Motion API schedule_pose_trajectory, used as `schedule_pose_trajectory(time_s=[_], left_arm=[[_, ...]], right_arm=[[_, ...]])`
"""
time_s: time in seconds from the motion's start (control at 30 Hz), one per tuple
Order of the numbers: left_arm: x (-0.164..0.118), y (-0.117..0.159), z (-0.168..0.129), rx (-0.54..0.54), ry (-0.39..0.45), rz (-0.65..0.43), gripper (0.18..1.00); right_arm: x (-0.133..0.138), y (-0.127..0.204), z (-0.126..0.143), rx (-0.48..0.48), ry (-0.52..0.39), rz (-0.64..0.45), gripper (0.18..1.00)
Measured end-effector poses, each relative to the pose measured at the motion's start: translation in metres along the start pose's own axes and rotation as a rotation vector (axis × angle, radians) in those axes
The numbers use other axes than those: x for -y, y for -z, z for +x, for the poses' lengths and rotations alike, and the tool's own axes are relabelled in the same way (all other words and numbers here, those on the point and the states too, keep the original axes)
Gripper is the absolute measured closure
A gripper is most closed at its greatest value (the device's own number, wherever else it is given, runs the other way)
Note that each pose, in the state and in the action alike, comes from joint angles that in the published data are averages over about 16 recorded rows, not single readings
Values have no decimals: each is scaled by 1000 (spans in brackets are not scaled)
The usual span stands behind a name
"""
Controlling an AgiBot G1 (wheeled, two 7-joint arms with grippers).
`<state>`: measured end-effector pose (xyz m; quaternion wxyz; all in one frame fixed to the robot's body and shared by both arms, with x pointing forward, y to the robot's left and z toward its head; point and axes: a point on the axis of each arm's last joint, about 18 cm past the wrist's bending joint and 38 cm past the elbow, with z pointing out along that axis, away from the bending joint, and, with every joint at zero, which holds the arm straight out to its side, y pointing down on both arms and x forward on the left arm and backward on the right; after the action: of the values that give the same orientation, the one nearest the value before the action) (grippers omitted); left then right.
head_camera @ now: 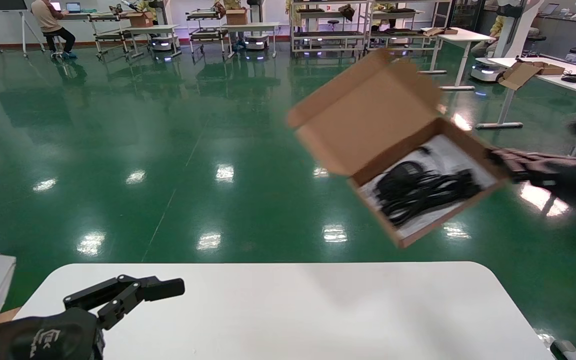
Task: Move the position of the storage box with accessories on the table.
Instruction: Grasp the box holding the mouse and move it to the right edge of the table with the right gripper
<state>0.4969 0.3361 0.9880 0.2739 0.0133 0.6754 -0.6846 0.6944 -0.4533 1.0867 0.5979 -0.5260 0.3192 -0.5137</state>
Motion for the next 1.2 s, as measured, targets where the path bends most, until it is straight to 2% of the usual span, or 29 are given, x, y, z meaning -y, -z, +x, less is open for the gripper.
schedule_pose_trajectory(time_s=[0.2,0.4,0.57,0.8,1.2], left_arm=[[0,0,0,0,0,0,184],[0,0,0,0,0,0,184],[0,0,0,0,0,0,184],[0,0,0,0,0,0,184],[0,0,0,0,0,0,184]], right_arm=[[-21,49,44,-79,-11,-27,977],[-66,82,63,-127,-40,-81,977],[-111,93,63,-162,-78,-116,977],[-161,92,56,-242,-130,-123,977],[-208,78,38,-337,-175,-122,977]])
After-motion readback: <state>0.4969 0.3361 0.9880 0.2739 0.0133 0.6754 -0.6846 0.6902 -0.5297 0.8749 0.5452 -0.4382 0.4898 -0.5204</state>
